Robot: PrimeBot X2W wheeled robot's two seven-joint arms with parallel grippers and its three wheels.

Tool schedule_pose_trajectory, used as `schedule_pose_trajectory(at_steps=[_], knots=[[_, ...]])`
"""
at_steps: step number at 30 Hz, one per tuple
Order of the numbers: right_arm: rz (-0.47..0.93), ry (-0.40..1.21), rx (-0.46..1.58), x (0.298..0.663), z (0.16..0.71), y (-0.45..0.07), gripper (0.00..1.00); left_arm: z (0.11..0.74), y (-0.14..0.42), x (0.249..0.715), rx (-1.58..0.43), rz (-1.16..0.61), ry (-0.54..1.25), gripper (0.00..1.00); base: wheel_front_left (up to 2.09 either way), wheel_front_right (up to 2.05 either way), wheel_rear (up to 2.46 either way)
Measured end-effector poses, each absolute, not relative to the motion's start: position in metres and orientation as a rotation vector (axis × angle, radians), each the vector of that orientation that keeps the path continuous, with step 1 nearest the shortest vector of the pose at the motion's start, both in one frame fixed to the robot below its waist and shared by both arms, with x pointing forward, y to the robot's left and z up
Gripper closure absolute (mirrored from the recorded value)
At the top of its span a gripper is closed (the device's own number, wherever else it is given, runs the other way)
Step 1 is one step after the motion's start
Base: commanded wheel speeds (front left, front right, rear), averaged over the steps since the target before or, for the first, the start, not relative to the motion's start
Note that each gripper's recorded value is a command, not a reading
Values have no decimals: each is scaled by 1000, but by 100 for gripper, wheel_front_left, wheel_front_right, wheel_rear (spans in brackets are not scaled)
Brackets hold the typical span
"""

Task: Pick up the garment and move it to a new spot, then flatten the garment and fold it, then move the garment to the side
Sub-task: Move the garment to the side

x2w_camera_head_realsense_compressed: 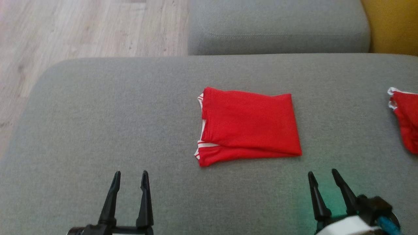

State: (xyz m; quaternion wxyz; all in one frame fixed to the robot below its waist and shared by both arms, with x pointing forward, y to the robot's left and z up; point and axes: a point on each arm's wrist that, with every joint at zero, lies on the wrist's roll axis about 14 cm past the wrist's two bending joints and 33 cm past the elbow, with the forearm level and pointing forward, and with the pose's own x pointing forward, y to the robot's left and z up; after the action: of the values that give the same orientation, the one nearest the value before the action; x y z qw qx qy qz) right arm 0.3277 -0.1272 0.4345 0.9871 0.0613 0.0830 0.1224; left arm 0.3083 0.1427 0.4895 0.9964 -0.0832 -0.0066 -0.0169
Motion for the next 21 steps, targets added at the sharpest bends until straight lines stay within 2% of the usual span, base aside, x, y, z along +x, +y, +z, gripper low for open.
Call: schedule_pose_trajectory(at_steps=[4,11,16,21], knots=[[250,212,178,347,422,-120,0,491,140,312,-177,-50,-13,0,0,0,0],[253,374,316,398,398,-104,0,486,140,326,-156,-45,5,0,0,0,0],[250,421,358,437,394,-105,0,480,140,333,-150,-35,24,0,0,0,0],[230,527,380,451,373,-110,0,472,147,332,-144,3,53,0,0,0,0]])
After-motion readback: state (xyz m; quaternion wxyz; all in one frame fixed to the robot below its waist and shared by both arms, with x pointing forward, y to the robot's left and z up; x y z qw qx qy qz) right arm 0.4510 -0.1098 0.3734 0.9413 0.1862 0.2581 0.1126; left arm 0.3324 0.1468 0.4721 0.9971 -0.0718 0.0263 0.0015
